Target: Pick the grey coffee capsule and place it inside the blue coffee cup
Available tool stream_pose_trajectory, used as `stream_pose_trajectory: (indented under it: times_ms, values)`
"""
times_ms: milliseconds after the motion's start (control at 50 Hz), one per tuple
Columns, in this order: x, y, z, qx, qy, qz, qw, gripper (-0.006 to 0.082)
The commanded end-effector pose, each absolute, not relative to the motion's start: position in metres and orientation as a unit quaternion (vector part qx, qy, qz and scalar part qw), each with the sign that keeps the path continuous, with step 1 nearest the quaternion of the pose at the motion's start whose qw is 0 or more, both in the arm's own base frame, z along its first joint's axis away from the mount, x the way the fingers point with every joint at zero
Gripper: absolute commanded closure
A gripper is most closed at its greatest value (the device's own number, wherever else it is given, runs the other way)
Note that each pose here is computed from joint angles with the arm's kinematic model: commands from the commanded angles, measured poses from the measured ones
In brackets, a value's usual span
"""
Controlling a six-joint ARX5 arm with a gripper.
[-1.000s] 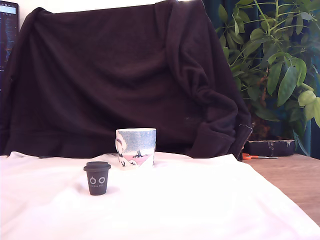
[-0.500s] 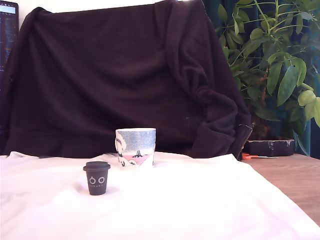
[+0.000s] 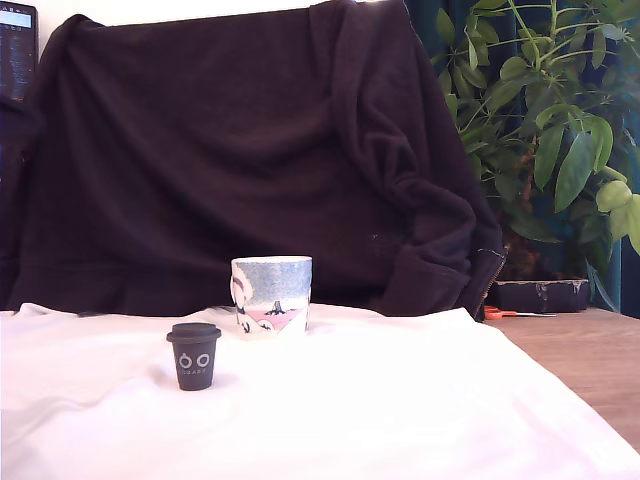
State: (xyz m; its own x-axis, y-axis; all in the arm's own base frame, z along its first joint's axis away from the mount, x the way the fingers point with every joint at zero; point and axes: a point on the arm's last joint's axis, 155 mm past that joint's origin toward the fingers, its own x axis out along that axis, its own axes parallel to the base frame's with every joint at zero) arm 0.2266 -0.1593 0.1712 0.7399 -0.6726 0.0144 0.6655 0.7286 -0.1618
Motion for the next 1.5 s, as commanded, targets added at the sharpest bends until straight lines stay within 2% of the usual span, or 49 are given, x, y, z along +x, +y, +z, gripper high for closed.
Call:
stream_pose_trajectory:
  times_ms: [0,40,80,360,760,1180,1280,1420,1480]
  values:
    - [0.227,-0.165,0.156,-0.067,0.036,-0.363,0.929,0.0199]
    - [0.229,-0.169,0.149,-0.055,0.044,-0.365,0.929,0.0131]
    - [0.231,-0.171,0.141,-0.042,0.053,-0.361,0.930,0.0119]
    - [0.246,-0.184,0.105,-0.020,0.103,-0.357,0.928,0.0120]
    - [0.277,-0.229,0.069,0.016,0.162,-0.408,0.898,0.0120]
    - [0.288,-0.241,0.030,0.025,0.216,-0.416,0.883,0.0169]
    - [0.289,-0.241,0.023,0.026,0.226,-0.415,0.881,0.0282]
    - [0.289,-0.241,0.021,0.031,0.225,-0.417,0.880,0.0602]
    - [0.290,-0.242,0.023,0.032,0.222,-0.417,0.881,0.0686]
